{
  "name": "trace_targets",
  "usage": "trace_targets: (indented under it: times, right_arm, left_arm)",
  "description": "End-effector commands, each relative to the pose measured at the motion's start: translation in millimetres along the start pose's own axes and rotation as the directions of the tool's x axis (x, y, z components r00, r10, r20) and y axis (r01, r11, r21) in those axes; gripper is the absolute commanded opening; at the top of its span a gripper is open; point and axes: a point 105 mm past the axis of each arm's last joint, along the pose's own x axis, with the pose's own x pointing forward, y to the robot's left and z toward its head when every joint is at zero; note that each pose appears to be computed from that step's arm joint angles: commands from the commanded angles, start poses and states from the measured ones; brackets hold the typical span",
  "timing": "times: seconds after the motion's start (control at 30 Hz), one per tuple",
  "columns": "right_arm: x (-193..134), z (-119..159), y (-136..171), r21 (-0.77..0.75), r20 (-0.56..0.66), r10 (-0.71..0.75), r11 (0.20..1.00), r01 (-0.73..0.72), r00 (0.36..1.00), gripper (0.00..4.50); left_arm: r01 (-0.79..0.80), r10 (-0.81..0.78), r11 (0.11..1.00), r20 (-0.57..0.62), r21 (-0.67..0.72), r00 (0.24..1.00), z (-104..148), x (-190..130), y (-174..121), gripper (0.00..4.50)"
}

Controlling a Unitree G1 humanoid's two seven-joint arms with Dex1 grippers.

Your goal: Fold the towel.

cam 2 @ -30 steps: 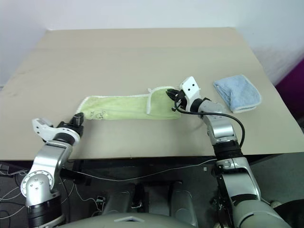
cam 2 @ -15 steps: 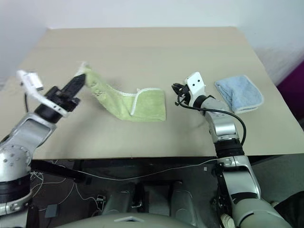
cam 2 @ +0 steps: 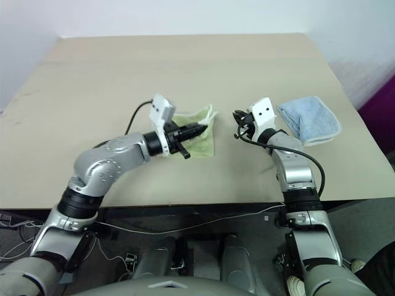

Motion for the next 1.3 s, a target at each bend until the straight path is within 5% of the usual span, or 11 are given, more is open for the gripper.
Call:
trace_targets:
  times: [0.03,0.13,0.23,0.47,0.6,0.73,0.97,1.13,1.3]
  right_arm:
    - [-6.4,15.9,-7.2,-0.019,0.051,-0.028,0.999,0.029,0.998,0.23]
    - [-7.5,15.4,-6.1,-0.017,0.049,-0.031,0.999,0.032,0.998,0.23]
    - [-8.0,16.0,-6.0,-0.018,0.047,-0.031,0.999,0.032,0.998,0.23]
    - [-6.9,19.2,-7.1,-0.028,0.045,-0.026,0.999,0.027,0.999,0.23]
    - [-5.2,27.2,-3.2,-0.031,0.064,-0.007,0.999,0.009,0.998,0.23]
    - [-3.2,36.7,4.0,-0.027,0.092,0.026,0.999,-0.024,0.995,0.00]
    - [8.7,53.9,48.5,0.036,0.123,0.190,0.980,-0.196,0.974,0.00]
    - [20.1,32.3,81.2,0.066,0.040,0.287,0.955,-0.289,0.957,0.00]
    - [22.0,-17.7,94.5,0.089,-0.128,0.309,0.950,-0.300,0.942,0.00]
  left_arm:
    - [0.037,-0.037,0.999,0.018,0.036,0.999,5.5,1.0,-7.1,0.02]
    - [0.055,-0.053,0.998,0.042,-0.027,0.998,2.9,0.8,-6.8,0.02]
    - [0.075,-0.069,0.994,0.080,-0.082,0.994,5.5,-0.7,-8.1,0.65]
    - [0.142,-0.110,0.976,0.192,-0.165,0.975,22.2,-13.7,-15.7,2.99]
    - [-0.002,0.026,0.992,0.189,-0.124,0.982,24.4,-31.9,9.0,4.40]
    - [-0.192,0.207,0.977,0.200,-0.092,0.958,29.4,-50.7,44.9,4.08]
    - [-0.188,0.176,0.981,0.176,0.053,0.968,26.1,-51.0,46.6,1.83]
    - [-0.182,0.174,0.974,0.065,0.136,0.983,-2.9,-31.0,51.3,0.10]
    - [-0.174,0.185,0.966,-0.038,0.193,0.982,-37.0,-22.1,58.3,0.04]
